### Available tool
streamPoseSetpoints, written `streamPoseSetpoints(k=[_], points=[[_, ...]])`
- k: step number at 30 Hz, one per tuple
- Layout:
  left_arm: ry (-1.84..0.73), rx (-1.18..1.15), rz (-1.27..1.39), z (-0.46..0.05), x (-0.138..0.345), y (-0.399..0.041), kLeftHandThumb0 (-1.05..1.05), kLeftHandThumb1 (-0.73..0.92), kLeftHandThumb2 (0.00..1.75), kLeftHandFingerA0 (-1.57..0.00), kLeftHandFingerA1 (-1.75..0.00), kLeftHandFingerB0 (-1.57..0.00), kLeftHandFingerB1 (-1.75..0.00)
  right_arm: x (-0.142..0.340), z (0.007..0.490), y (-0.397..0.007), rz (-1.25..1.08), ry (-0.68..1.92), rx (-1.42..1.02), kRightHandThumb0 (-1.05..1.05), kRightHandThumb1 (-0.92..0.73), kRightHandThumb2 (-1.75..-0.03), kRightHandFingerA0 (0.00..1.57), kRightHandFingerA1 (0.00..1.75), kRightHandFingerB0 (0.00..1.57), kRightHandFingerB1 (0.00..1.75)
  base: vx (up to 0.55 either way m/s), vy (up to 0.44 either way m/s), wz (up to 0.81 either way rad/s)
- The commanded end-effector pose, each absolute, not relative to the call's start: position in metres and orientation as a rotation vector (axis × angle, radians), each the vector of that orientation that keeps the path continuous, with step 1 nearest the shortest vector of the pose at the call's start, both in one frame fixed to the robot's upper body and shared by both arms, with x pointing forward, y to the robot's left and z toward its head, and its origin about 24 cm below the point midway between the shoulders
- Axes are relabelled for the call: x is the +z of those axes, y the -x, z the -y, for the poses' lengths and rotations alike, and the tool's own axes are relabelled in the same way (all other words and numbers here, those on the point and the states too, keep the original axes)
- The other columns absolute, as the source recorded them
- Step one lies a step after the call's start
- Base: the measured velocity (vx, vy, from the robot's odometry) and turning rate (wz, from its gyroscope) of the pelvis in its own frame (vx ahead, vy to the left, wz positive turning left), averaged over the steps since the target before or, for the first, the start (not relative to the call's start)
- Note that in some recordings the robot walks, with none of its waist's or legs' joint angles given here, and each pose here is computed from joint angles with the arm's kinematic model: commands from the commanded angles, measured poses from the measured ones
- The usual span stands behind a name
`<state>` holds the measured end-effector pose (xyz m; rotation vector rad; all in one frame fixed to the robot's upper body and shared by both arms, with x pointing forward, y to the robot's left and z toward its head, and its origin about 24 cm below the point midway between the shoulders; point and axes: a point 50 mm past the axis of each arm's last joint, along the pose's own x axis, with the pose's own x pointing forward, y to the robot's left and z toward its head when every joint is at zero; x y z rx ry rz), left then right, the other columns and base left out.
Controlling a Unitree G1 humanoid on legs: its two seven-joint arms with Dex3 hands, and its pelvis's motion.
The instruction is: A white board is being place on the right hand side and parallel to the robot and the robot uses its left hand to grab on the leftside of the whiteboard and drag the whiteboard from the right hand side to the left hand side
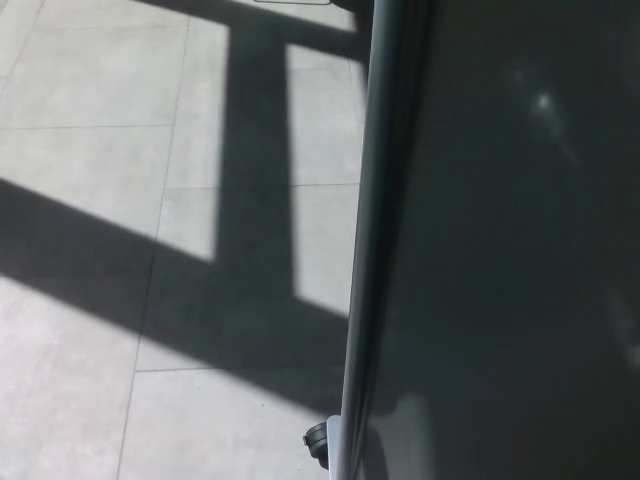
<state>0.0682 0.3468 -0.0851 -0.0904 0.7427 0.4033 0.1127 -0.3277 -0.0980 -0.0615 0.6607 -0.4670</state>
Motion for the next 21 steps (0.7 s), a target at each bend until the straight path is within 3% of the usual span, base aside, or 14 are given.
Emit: streamPoseSetpoints(k=[1, 6, 10, 11, 16, 21], points=[[0.162, 0.294, -0.577, -0.346, -0.066, -0.077, -0.24, 0.64, 0.59, -0.47, -0.36, -0.32, -0.31, -0.087, 0.335, -0.110, -0.519, 0.036, -0.486, -0.63, -0.50, -0.56, 0.97, 0.78, 0.60, 0.55, 0.00, 0.000, 0.00], [0.161, 0.157, -0.477, -0.334, -0.045, -0.117, -0.17, 0.67, 0.60, -0.43, -0.35, -0.29, -0.31, -0.086, 0.337, -0.111, -0.512, 0.043, -0.470, -0.63, -0.56, -0.58, 0.98, 0.71, 0.57, 0.53, 0.00, 0.000, 0.00], [0.105, 0.050, -0.375, -0.319, -0.018, -0.166, -0.27, 0.62, 0.60, -0.38, -0.35, -0.29, -0.31, -0.085, 0.338, -0.113, -0.499, 0.035, -0.470, -0.66, -0.60, -0.59, 1.04, 0.73, 0.57, 0.54, 0.00, 0.000, 0.00], [0.109, 0.009, -0.350, -0.314, -0.009, -0.177, -0.34, 0.60, 0.67, -0.28, -0.37, -0.25, -0.34, -0.085, 0.338, -0.113, -0.500, 0.035, -0.471, -0.68, -0.61, -0.59, 1.03, 0.74, 0.55, 0.54, 0.00, 0.000, 0.00], [0.083, -0.132, -0.254, -0.286, 0.032, -0.219, -0.35, 0.58, 0.65, -0.26, -0.38, -0.22, -0.34, -0.087, 0.337, -0.112, -0.504, 0.030, -0.472, -0.67, -0.60, -0.58, 1.03, 0.74, 0.55, 0.54, 0.00, 0.000, 0.00], [0.089, -0.265, -0.177, -0.239, 0.069, -0.255, -0.10, 0.66, 0.61, -0.20, -0.40, -0.24, -0.33, -0.087, 0.335, -0.109, -0.502, 0.061, -0.467, -0.68, -0.61, -0.59, 0.96, 0.76, 0.45, 0.55, 0.00, 0.000, 0.00]])
